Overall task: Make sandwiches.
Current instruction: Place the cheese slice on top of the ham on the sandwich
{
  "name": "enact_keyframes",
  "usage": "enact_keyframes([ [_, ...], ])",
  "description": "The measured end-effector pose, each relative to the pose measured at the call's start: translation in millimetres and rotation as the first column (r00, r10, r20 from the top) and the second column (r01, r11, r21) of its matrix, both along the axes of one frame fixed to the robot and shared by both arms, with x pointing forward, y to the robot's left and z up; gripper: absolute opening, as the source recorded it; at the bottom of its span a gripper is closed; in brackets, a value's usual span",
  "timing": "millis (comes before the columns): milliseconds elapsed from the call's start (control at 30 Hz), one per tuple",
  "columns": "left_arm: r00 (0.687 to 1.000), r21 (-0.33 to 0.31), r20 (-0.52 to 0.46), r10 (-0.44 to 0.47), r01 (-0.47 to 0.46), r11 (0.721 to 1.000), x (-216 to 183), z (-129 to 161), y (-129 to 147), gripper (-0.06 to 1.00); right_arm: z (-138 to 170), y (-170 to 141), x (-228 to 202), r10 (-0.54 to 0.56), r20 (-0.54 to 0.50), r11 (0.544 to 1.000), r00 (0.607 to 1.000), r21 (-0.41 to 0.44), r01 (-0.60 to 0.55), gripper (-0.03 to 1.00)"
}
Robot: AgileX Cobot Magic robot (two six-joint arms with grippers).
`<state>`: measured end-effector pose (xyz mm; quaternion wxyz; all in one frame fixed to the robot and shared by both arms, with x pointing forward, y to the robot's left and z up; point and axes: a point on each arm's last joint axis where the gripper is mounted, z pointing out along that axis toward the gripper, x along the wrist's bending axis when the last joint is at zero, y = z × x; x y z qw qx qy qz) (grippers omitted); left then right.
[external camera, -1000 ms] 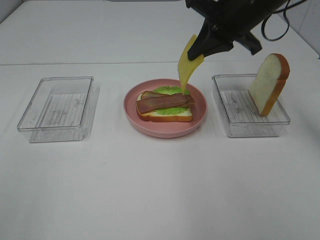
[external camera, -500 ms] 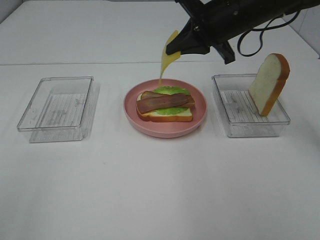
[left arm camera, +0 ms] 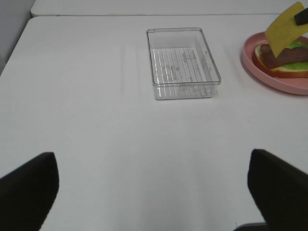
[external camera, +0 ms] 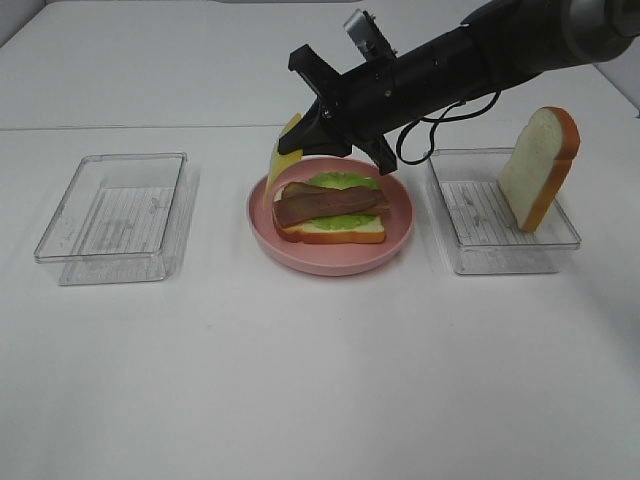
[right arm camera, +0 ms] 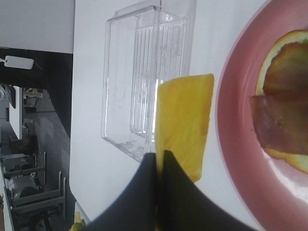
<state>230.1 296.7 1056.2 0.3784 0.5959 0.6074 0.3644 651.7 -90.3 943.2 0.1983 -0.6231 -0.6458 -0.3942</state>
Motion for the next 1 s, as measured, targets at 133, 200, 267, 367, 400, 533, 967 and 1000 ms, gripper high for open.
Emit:
enact_keyframes([
  [133,1.0,0.0,0.0,0.0,0.0,1.0,0,0,0,0.99,-4,1,5,-0.005,0.009,1.0,1.0,-0.008,0.006,0.03],
  [200,1.0,0.0,0.0,0.0,0.0,1.0,0,0,0,0.99,-6,0,6,-0.009,0.019,1.0,1.0,-0.024,0.009,0.03],
  [267,1.0,0.0,0.0,0.0,0.0,1.0,0,0,0,0.99,-11,-1,7,-0.012,0.021,0.999,1.0,-0.051,0.013,0.03],
  [367,1.0,0.0,0.0,0.0,0.0,1.0,0,0,0,0.99,-14,-4,8,-0.016,0.02,0.996,1.0,-0.091,0.018,0.03],
  [400,1.0,0.0,0.0,0.0,0.0,1.0,0,0,0,0.99,-14,-4,8,-0.016,0.02,0.996,1.0,-0.091,0.018,0.03],
  [533,1.0,0.0,0.0,0.0,0.0,1.0,0,0,0,0.99,-16,-6,9,-0.023,0.03,0.992,0.999,-0.124,0.027,0.03],
  [967,1.0,0.0,0.0,0.0,0.0,1.0,0,0,0,0.99,-21,-12,10,-0.013,0.05,0.974,0.999,-0.223,0.024,0.03],
  [1000,1.0,0.0,0.0,0.0,0.0,1.0,0,0,0,0.99,-21,-12,10,-0.013,0.05,0.974,0.999,-0.223,0.024,0.03],
])
